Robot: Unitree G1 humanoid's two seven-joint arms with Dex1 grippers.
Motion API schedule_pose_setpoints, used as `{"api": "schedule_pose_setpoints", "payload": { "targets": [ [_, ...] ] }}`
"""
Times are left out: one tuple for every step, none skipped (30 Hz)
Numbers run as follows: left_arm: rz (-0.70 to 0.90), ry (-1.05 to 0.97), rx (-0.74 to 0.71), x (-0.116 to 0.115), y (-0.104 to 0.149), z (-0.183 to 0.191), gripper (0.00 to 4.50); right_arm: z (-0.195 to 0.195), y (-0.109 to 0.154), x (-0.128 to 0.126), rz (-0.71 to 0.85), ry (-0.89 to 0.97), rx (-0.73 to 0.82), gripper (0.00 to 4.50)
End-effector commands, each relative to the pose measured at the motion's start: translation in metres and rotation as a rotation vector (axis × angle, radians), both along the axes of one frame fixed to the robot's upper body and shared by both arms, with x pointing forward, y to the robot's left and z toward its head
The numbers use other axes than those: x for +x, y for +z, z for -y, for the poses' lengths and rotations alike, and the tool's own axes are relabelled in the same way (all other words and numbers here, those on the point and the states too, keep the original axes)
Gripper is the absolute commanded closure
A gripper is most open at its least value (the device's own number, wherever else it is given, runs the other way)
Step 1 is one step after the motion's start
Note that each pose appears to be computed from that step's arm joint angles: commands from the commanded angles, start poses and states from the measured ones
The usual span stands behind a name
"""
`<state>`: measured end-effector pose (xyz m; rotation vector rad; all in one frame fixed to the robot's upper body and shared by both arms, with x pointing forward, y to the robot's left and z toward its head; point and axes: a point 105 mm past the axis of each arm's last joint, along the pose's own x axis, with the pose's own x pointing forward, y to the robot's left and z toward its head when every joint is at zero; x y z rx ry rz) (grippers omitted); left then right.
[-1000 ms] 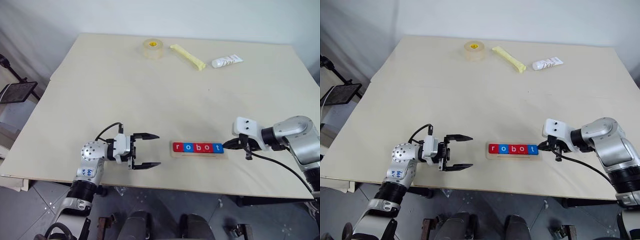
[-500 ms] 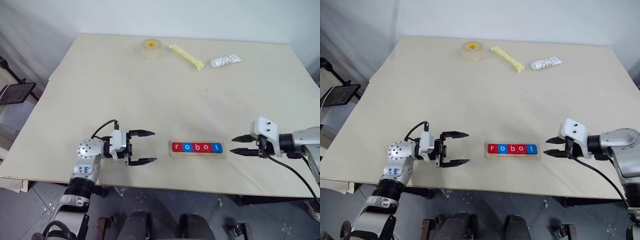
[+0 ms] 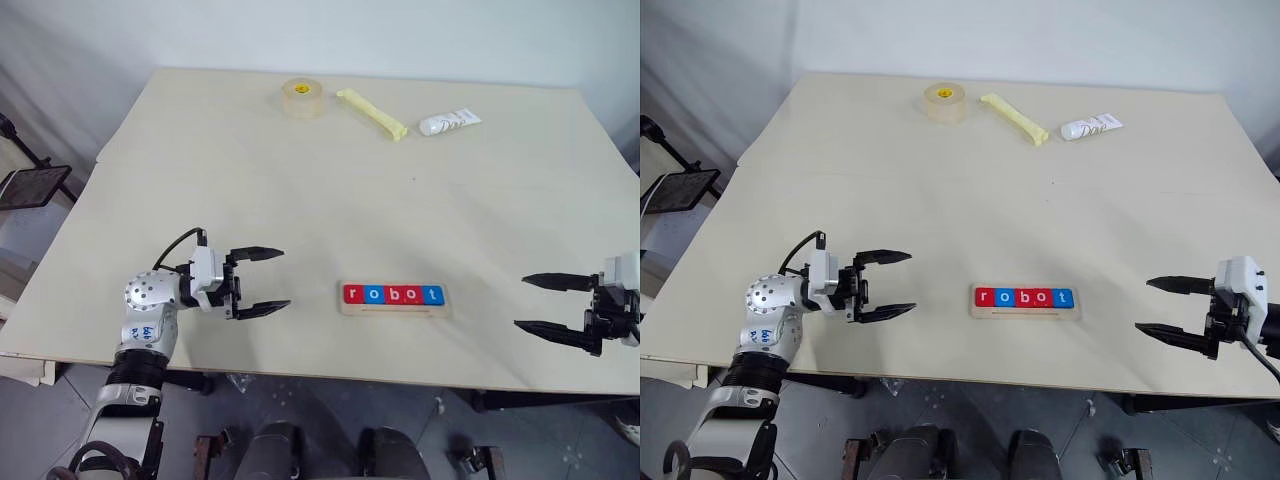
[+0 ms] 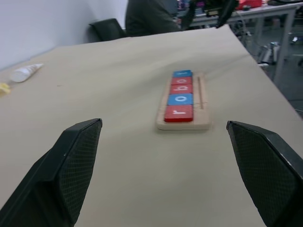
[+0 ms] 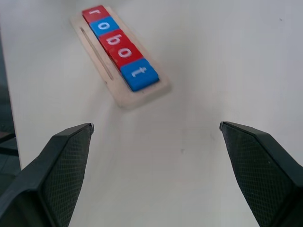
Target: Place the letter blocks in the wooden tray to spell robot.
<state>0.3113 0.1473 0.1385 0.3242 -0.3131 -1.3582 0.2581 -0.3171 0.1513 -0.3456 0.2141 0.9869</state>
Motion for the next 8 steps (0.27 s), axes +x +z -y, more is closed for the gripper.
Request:
{"api": "schedule_pose_setpoints", "payload": {
  "targets": [
    [0.026, 0.001, -0.034, 0.0006, 0.0147, -0.0081, 0.00, 0.0124, 0.0147, -0.0059, 0.044, 0.027, -0.007, 0.03],
    [0.029, -0.004, -0.039, 0.0008, 0.0169, -0.0079, 0.00, 0.0137, 0.0153, -0.0053, 0.047, 0.024, -0.004, 0.03],
    [0.029, -0.006, -0.041, 0.0013, 0.0184, -0.0078, 0.00, 0.0148, 0.0166, -0.0047, 0.055, 0.023, -0.002, 0.03],
    [0.030, -0.009, -0.042, 0.0013, 0.0193, -0.0083, 0.00, 0.0160, 0.0170, -0.0045, 0.057, 0.020, -0.004, 0.03],
    [0.029, -0.014, -0.043, 0.0010, 0.0201, -0.0088, 0.00, 0.0170, 0.0175, -0.0043, 0.058, 0.018, -0.005, 0.03],
    [0.028, -0.017, -0.043, 0.0008, 0.0205, -0.0091, 0.00, 0.0178, 0.0177, -0.0042, 0.057, 0.016, -0.005, 0.03],
    [0.027, -0.025, -0.042, 0.0014, 0.0211, -0.0081, 0.00, 0.0190, 0.0184, -0.0031, 0.054, 0.013, -0.005, 0.03],
    [0.042, -0.033, -0.035, 0.0010, 0.0217, -0.0088, 0.00, 0.0199, 0.0184, -0.0032, 0.053, 0.011, -0.007, 0.03]
  ]
}}
